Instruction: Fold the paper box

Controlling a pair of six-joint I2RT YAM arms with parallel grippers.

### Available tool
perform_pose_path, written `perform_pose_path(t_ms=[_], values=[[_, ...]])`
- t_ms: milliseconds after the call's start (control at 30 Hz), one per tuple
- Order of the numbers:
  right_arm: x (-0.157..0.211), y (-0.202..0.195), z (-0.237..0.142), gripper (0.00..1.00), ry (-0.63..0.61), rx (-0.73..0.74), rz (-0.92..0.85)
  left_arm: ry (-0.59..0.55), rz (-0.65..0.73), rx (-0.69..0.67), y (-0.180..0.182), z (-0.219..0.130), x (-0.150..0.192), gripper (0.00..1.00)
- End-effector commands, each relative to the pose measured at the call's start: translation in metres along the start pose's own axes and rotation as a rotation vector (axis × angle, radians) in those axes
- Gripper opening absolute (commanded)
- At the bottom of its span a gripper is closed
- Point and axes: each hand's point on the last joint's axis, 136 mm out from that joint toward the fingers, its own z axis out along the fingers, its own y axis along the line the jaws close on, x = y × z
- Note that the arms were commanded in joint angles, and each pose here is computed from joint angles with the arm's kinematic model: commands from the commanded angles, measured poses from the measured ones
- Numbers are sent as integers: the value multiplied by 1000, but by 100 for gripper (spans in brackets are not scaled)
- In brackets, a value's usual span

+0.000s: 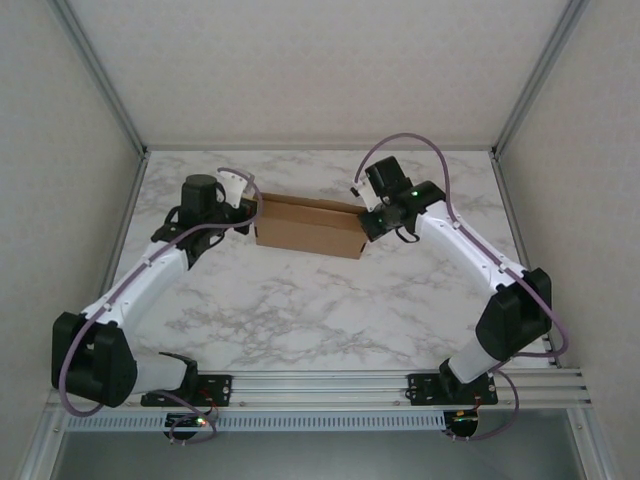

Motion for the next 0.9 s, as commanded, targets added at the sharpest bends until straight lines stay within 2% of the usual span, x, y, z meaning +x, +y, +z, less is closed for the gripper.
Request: perform_pose_path(t_ms=[0, 233, 567, 867], values=[[-10, 18, -1, 0, 3, -102, 34, 50, -126, 59, -18, 7, -3, 0], [-16, 17, 3, 0, 26, -103, 45, 164, -211, 54, -18, 19, 15, 0], [-22, 9, -7, 0, 31, -68, 137, 204, -286, 15, -15, 17, 29, 0], [-17, 12, -7, 0, 77, -132, 213, 222, -348, 11, -16, 17, 31, 0]])
